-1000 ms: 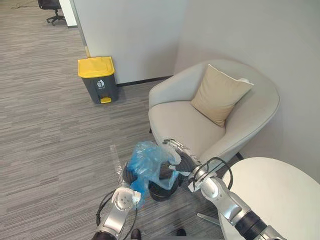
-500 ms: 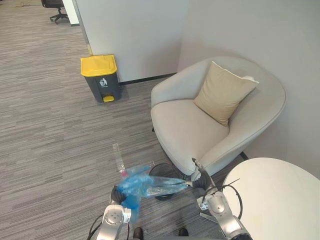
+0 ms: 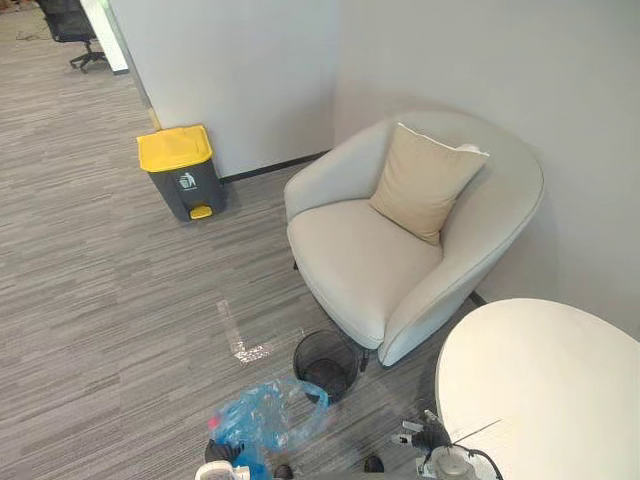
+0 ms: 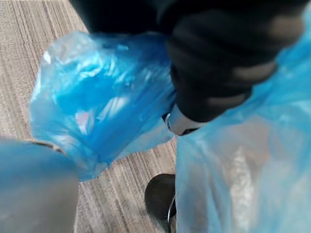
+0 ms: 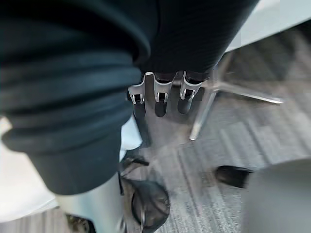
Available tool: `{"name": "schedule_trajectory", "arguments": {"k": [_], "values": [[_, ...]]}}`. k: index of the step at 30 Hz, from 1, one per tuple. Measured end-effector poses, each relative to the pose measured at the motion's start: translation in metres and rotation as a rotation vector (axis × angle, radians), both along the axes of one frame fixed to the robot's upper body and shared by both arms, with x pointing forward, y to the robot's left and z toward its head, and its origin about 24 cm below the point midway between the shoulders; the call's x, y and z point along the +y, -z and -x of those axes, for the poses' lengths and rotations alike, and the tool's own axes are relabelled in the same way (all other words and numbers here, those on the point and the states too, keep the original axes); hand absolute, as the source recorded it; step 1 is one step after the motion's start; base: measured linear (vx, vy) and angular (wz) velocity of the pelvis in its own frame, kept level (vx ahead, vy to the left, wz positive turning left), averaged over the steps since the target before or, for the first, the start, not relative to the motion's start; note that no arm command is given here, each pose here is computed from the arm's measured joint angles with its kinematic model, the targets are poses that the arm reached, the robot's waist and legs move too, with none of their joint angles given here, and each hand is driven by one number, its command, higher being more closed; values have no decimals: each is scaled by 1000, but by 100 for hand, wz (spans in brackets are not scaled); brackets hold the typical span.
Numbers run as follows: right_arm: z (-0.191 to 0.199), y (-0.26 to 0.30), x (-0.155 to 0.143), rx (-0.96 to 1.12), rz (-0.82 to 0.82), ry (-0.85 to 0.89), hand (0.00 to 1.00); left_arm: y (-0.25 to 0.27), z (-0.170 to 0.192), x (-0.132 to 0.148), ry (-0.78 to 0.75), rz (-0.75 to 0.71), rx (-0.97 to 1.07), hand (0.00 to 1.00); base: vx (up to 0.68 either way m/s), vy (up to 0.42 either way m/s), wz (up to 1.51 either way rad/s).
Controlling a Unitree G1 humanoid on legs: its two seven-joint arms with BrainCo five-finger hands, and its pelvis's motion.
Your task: Gather rubbish on tea table into small bin, then transfer packed bag to large trash can.
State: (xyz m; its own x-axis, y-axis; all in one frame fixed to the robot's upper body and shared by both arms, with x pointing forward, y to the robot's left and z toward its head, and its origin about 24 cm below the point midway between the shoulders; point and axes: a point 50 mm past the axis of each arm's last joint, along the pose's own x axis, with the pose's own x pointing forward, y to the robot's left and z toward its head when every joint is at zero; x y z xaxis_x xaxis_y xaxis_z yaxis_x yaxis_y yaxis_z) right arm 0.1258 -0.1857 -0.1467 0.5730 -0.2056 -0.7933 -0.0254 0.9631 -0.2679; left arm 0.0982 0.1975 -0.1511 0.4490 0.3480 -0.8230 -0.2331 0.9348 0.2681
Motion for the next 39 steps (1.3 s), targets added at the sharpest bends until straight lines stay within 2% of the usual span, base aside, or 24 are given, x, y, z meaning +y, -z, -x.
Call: {"name": "schedule_trajectory", "arguments": {"k": [10,13,15,21,25,30,35,39], "values": [[-20,-5,37,-57,-105,76,0,-11,-24,-2,-90,30,-119,100,-42,-58,8],[-33,-10,32,-97,-93,83,0,-13,-31,-9,-94,39,-139,100,-112,-217,4],[-42,-16,25,-134,-81,108,0,-10,-30,-26,-78,85,-127,100,-219,-139,50],[-44,-17,20,-141,-59,148,0,-13,-34,-22,-92,77,-146,100,-183,-35,56],[-31,-12,10,-114,-45,220,0,-11,-38,-30,-51,94,-137,100,-107,181,67],[-16,-3,26,-48,-100,264,0,-8,-33,-13,-28,41,-103,100,-36,189,14],[-9,2,23,-11,-98,291,0,-4,-29,-12,41,17,-60,100,-24,103,15],[-10,4,21,6,-95,301,0,-2,-24,-3,40,-3,-36,100,38,45,3]]}}
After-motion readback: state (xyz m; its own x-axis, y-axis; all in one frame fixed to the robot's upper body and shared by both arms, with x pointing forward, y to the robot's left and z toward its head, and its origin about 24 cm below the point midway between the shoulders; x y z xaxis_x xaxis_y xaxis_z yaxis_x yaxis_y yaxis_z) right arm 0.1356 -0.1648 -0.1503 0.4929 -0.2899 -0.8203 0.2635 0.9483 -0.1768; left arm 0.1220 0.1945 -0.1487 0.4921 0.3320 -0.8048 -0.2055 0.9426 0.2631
